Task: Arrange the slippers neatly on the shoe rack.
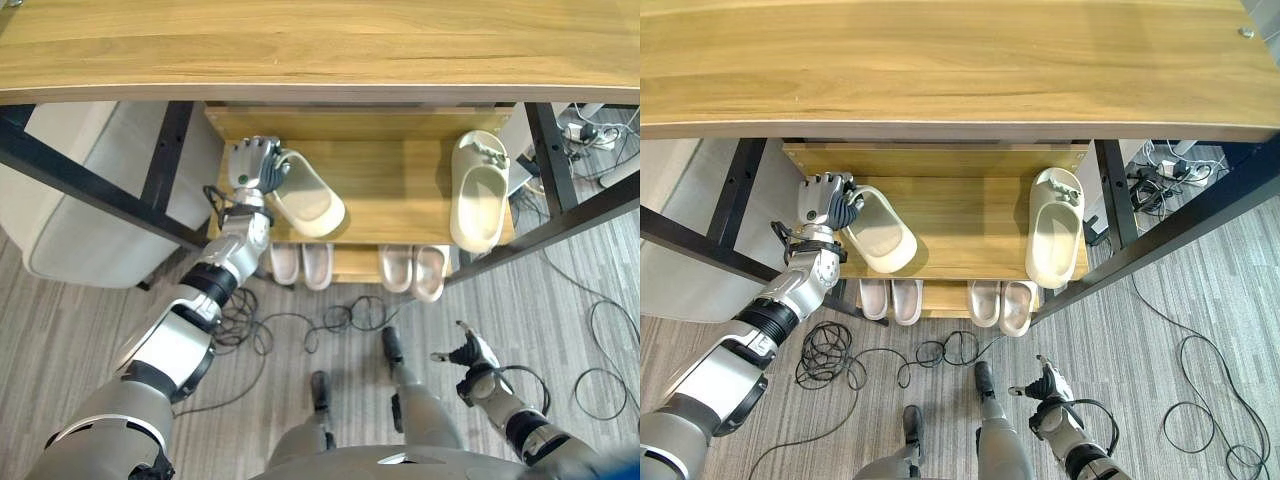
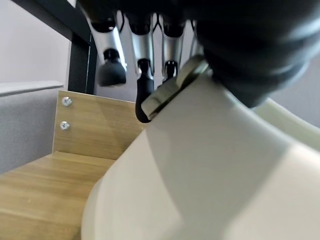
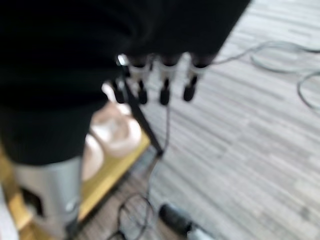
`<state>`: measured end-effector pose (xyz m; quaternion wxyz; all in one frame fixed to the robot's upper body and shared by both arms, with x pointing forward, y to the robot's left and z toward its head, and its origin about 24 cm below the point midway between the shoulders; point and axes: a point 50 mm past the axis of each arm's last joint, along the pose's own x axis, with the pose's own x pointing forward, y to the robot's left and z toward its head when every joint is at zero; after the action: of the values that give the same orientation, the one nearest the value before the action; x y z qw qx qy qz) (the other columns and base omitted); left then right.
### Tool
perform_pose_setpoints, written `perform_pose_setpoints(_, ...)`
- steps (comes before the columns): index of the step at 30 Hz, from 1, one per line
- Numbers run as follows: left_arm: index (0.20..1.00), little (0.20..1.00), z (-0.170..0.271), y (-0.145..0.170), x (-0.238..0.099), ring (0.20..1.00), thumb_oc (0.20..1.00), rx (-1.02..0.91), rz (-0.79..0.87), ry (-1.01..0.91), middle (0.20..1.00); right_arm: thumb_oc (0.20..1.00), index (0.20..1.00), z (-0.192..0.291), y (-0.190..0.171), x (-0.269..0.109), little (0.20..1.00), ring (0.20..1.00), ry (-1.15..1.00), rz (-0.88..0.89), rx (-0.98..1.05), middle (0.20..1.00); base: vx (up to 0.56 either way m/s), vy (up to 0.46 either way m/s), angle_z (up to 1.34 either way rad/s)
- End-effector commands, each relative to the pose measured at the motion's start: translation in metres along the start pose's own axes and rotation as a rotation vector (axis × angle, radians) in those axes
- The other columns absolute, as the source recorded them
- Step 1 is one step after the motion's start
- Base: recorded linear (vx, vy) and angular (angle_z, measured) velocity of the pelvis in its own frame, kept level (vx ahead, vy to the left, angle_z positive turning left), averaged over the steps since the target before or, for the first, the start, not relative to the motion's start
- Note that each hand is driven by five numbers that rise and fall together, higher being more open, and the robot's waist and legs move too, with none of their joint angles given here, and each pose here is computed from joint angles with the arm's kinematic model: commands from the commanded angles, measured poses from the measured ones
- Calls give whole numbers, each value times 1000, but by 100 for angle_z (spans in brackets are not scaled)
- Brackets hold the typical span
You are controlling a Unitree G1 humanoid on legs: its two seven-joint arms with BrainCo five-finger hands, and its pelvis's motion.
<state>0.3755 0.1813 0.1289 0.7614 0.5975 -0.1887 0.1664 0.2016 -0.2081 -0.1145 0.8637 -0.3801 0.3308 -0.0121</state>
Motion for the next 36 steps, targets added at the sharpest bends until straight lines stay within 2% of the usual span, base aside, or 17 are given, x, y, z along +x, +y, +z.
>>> perform_pose_setpoints(1,200,200,10,19,5,200,200,17,110,-106,200,1000,1000,7,-13,6,1000,1000,-22,-70,-3,1000,0,0,0)
perform_pose_setpoints(9,200,200,31,9,-11,200,200,-67,79,-176,200,1000,1000,15,-16,10,1000,1000,-27,-85,2,1000,-17,-2,1)
perform_pose_setpoints(19,200,200,61,-5,-2,200,200,-39,28,-235,200,1000,1000,20,-14,11,1000,1000,-43,-68,-31,1000,-37,-11,0)
perform_pose_setpoints(36,200,200,119,15,25,200,200,-74,129,-376,200,1000,1000,16,-21,14,1000,1000,-31,-74,-82,1000,-16,-18,-4)
